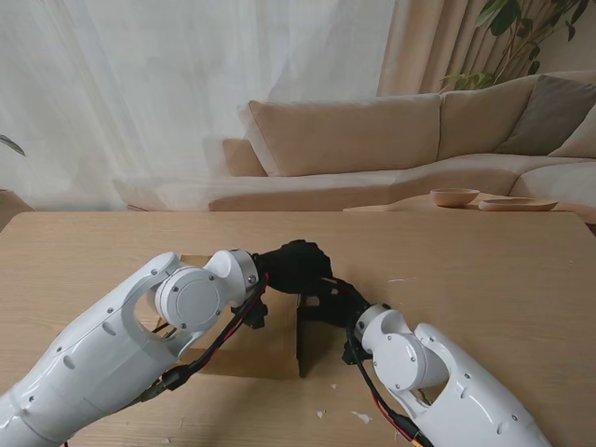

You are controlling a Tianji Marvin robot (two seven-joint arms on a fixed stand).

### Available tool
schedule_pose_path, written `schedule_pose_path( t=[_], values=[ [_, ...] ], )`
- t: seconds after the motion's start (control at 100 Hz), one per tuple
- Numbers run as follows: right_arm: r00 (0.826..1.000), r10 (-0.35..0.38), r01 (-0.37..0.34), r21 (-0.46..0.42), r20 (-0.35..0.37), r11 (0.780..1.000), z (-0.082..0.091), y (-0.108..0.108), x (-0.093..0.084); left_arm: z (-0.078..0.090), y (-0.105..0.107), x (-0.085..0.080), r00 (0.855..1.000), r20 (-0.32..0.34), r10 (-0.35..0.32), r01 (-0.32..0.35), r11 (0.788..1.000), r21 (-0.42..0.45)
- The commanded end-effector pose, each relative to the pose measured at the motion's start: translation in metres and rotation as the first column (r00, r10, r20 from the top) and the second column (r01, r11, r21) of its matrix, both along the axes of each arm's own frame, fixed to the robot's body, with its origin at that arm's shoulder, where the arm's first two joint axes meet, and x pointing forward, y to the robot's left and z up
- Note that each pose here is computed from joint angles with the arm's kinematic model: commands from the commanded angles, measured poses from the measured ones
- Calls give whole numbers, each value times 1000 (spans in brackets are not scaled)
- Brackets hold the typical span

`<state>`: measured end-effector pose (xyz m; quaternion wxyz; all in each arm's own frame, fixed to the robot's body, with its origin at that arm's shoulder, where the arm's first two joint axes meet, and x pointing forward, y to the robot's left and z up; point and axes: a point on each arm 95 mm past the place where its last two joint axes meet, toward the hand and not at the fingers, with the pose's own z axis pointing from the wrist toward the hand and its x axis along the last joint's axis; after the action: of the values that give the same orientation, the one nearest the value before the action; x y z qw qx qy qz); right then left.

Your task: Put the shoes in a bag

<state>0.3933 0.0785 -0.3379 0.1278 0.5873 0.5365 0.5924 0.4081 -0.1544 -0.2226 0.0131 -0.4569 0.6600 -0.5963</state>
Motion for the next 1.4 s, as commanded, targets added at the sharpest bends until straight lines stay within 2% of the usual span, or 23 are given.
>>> schedule_pose_path(
  t=[0.0, 0.27, 0.49, 0.72, 0.85, 0.98, 1.04, 1.26, 1.39],
  values=[
    [999, -14, 13, -15, -33, 1000, -7, -7, -10, 0, 0, -2, 1000, -1, -5, 5, 1000, 2],
    [989, -144, 143, -36, -23, 989, 1, -46, -37, -3, 6, -1, 1000, 4, 27, -27, 1000, 9],
    [966, -257, 256, -46, -8, 966, 10, -75, -58, -7, 14, -2, 998, -18, 55, -54, 998, 25],
    [947, -321, 321, -58, 10, 945, 18, -91, -74, -12, 35, -4, 995, -24, 100, -99, 995, 6],
    [938, -346, 347, -34, 33, 937, 22, -91, -81, -16, 54, -8, 991, 4, 135, -135, 991, -11],
    [930, -363, 363, 5, 64, 932, 26, -84, -86, -21, 70, -20, 976, 24, 217, -213, 972, -99],
    [928, -364, 363, 26, 78, 931, 27, -79, -89, -23, 77, -28, 972, 24, 234, -229, 965, -130],
    [928, -354, 342, 110, 113, 933, 34, -58, -96, -37, 99, -57, 961, 20, 275, -265, 940, -215],
    [933, -336, 317, 148, 125, 937, 36, -46, -99, -48, 110, -74, 946, 13, 325, -311, 914, -263]
  ],
)
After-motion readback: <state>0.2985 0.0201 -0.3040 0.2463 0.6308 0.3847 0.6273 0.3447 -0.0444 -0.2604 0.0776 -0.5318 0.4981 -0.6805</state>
